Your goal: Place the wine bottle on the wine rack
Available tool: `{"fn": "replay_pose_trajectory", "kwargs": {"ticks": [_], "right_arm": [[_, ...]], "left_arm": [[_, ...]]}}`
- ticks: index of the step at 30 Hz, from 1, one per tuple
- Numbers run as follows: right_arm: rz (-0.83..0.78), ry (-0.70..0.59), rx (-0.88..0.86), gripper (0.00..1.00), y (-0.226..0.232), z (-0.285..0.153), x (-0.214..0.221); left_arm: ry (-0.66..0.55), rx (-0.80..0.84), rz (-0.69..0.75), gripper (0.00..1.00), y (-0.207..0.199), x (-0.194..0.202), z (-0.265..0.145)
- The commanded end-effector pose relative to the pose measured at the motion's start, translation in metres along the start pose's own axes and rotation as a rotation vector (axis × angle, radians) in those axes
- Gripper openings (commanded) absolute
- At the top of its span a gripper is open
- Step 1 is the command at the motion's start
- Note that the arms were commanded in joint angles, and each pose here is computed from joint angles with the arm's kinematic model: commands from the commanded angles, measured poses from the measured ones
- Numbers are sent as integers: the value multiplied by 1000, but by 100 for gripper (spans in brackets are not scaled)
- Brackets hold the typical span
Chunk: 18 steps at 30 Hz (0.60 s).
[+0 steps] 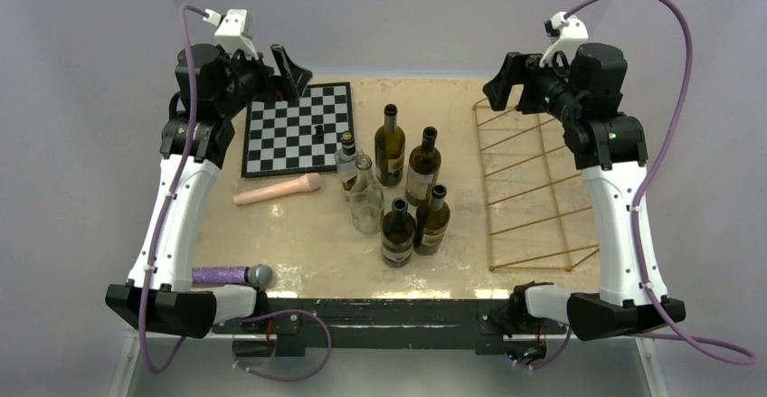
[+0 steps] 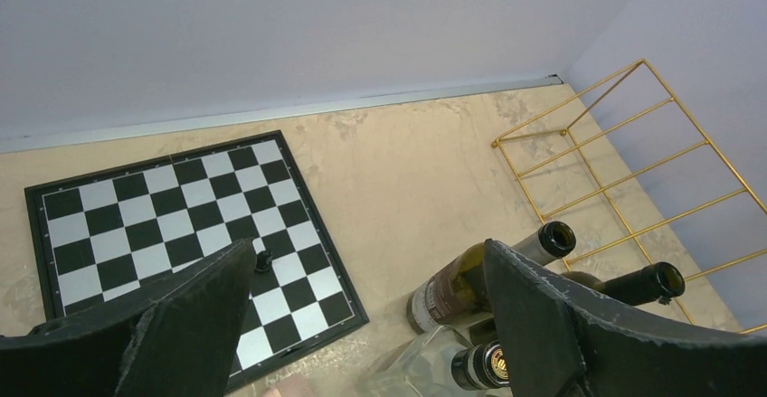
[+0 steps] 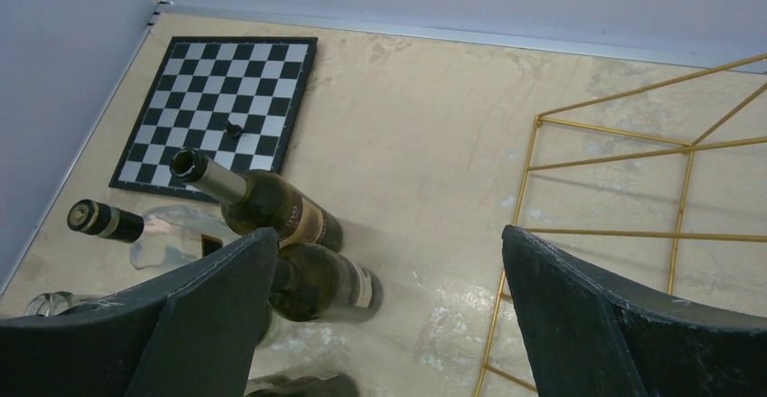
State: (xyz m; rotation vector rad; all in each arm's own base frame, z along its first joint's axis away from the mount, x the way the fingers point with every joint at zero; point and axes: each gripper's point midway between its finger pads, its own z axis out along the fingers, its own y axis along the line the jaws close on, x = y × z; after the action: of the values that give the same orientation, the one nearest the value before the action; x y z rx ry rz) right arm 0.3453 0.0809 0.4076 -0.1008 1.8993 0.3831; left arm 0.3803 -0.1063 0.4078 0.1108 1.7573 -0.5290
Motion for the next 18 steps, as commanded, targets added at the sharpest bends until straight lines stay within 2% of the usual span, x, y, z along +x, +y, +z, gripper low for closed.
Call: {"fn": "replay_pose_trajectory", "kwargs": {"ticks": [1,7,10,13,18], "right_arm": [[-41,-74,-111,99,23,-14,-22],[-93,-39,-201,99,46,-11,-12],[-158,-2,-233,99,60,-5,0],[-189,35,-270,99,77,3,14],[-217,40,-282,98,100,22,36]], "left_arm": [[-86,-39,-7,99,-2,-32,-10],[-162,-136,-84,99,14,-37,-17],[-140,-52,-92,99,2,-31,-17],[-82,100,-23,99,-19,-19,-12],[19,129,-43,99,-22,-4,-5]]}}
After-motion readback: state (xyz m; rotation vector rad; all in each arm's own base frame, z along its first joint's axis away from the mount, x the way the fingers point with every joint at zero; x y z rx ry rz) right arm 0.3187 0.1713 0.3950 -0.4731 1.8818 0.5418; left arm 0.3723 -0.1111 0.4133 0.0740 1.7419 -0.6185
